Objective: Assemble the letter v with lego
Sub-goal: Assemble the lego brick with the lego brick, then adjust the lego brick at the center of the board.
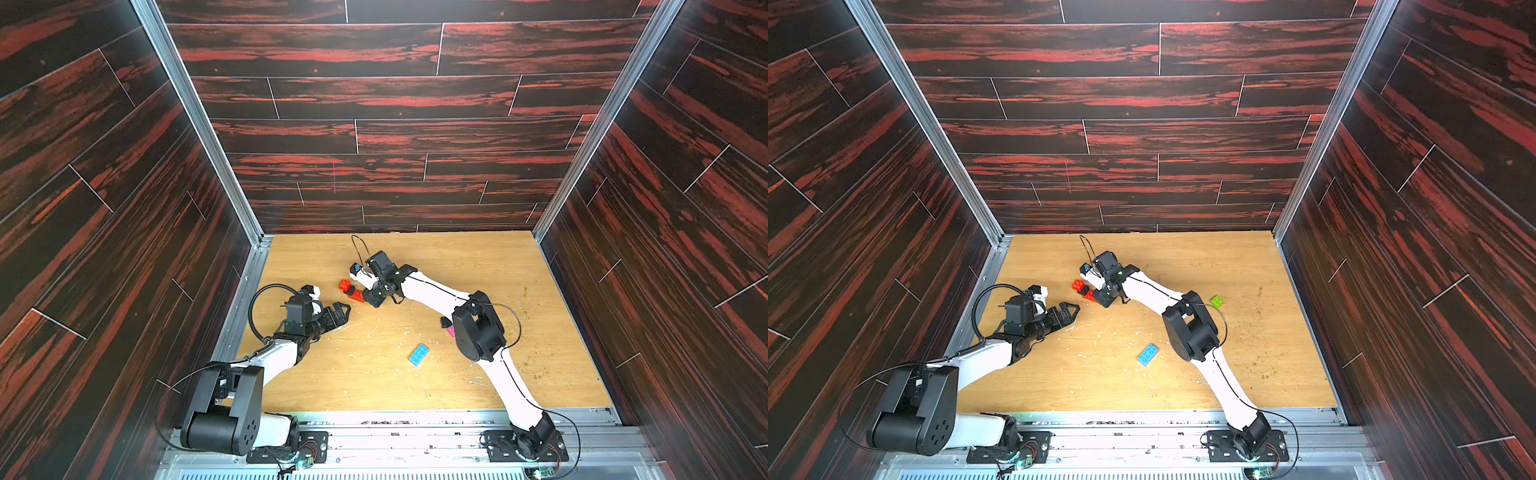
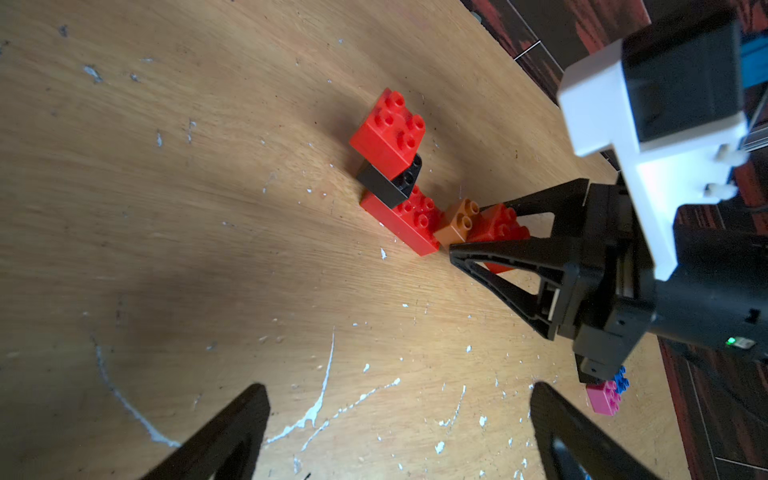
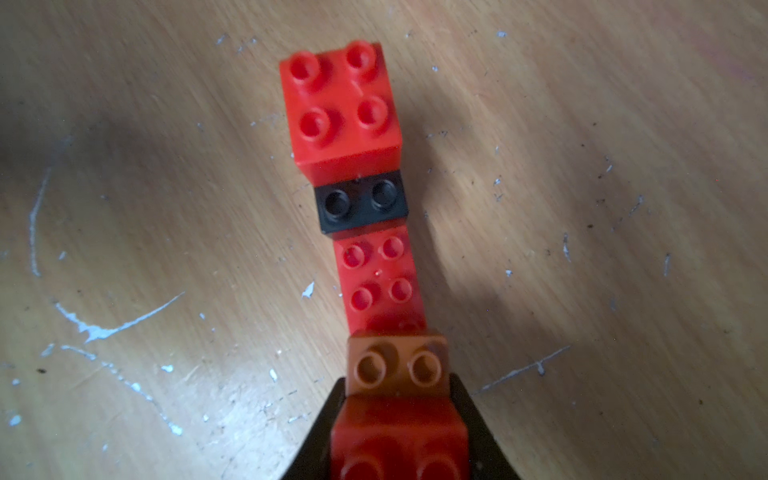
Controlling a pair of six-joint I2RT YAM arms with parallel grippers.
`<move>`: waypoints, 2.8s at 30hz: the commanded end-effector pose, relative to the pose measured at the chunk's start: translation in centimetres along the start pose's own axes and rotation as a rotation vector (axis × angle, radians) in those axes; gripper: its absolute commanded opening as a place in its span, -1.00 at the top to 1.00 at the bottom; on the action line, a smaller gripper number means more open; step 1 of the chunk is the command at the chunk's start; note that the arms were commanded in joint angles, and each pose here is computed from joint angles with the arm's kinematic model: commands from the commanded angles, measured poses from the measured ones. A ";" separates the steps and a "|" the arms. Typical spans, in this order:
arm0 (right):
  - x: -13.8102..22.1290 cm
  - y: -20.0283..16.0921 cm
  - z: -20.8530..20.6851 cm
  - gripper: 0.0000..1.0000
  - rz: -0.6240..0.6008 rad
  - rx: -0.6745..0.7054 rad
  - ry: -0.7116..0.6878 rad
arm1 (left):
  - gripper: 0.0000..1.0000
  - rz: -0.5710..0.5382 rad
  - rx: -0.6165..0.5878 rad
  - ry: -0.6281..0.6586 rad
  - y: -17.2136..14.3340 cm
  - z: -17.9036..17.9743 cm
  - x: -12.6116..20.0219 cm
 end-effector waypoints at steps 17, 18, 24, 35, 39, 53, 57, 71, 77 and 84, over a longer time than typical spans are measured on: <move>-2.5 -2.2 1.1 0.52 0.070 0.007 0.052 | -1.00 -0.008 -0.019 -0.017 0.5 -0.5 0.1; -2.6 -2.3 1.1 0.52 0.072 0.006 0.053 | -1.00 -0.008 -0.018 -0.017 0.5 -0.5 0.1; -2.9 -2.6 1.2 0.52 0.080 0.004 0.059 | -1.00 -0.010 -0.019 -0.017 0.5 -0.6 0.2; -2.7 -4.5 1.9 0.52 0.149 -0.019 0.054 | -1.00 -0.007 -0.019 -0.017 0.4 -0.6 0.3; -2.7 -5.3 2.2 0.52 0.181 -0.043 0.043 | -1.00 -0.008 -0.017 -0.018 0.3 -0.6 0.4; -2.5 -7.5 2.5 0.52 0.261 -0.124 0.028 | -1.00 -0.010 -0.018 -0.020 0.3 -0.7 0.6; -2.3 -7.5 2.7 0.52 0.265 -0.122 0.026 | -1.00 -0.013 -0.017 -0.018 0.2 -0.7 0.7; -1.9 -4.8 2.0 0.45 0.211 -0.152 0.008 | -1.00 -0.012 -0.015 -0.018 0.2 -0.6 0.6; -1.3 -2.0 1.5 0.25 0.134 -0.148 -0.006 | -1.00 -0.011 -0.015 -0.018 0.2 -0.6 0.6; -2.2 -0.9 1.3 0.01 0.130 -0.159 0.001 | -1.00 -0.011 -0.014 -0.015 0.2 -0.6 0.7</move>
Point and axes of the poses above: each gripper's point midway between its finger pads, its own x axis back along the fingers, its own z axis along the line the jaws close on, y = z × x, the point moved 5 cm from there along x, back along the fingers, and after that the axes turned 3 degrees about x, right-handed, at the moved point
